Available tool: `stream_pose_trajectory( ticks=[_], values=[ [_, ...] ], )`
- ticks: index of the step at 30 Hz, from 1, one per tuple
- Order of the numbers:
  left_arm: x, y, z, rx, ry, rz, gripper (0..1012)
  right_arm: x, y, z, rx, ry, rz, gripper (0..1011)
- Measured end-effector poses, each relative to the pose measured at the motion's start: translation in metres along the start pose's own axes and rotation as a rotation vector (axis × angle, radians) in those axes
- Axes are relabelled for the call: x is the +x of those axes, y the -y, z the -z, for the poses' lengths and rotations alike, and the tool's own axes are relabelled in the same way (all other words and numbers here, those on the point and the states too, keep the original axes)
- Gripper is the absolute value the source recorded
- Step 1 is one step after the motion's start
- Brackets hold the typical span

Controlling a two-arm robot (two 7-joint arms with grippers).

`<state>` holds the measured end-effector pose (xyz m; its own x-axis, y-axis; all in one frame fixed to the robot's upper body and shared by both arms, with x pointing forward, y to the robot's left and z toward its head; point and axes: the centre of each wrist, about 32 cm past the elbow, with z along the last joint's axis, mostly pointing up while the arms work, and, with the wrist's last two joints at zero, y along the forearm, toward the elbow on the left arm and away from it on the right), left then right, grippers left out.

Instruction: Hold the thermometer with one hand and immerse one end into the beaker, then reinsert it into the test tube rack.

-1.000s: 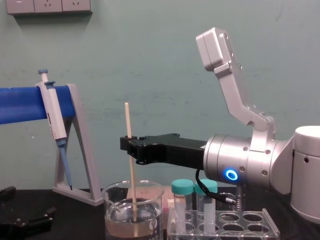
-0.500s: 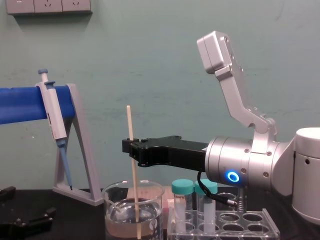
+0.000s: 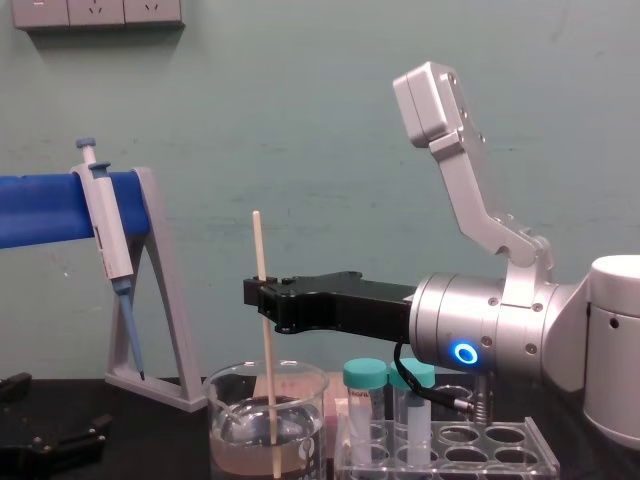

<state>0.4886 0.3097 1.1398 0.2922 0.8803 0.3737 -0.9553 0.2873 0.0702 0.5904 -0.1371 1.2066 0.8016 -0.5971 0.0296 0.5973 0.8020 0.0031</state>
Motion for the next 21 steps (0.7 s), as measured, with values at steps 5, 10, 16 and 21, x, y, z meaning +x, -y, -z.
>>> stream_pose_trajectory(
  ticks=[5, 10, 16, 21],
  values=[
    [0.0, 0.0, 0.0, 0.0, 0.0, 0.0, 1004, -0.0001, -0.0001, -0.0001, 0.001, 0.0, 0.0, 53],
    [0.0, 0.0, 0.0, 0.0, 0.0, 0.0, 1004, -0.0001, -0.0001, -0.0001, 0.001, 0.0, 0.0, 53],
    [0.0, 0.0, 0.0, 0.0, 0.0, 0.0, 1004, -0.0001, -0.0001, -0.0002, 0.001, 0.0, 0.0, 53],
    [0.0, 0.0, 0.0, 0.0, 0.0, 0.0, 1004, -0.0001, -0.0001, -0.0001, 0.001, 0.0, 0.0, 53]
  ],
)
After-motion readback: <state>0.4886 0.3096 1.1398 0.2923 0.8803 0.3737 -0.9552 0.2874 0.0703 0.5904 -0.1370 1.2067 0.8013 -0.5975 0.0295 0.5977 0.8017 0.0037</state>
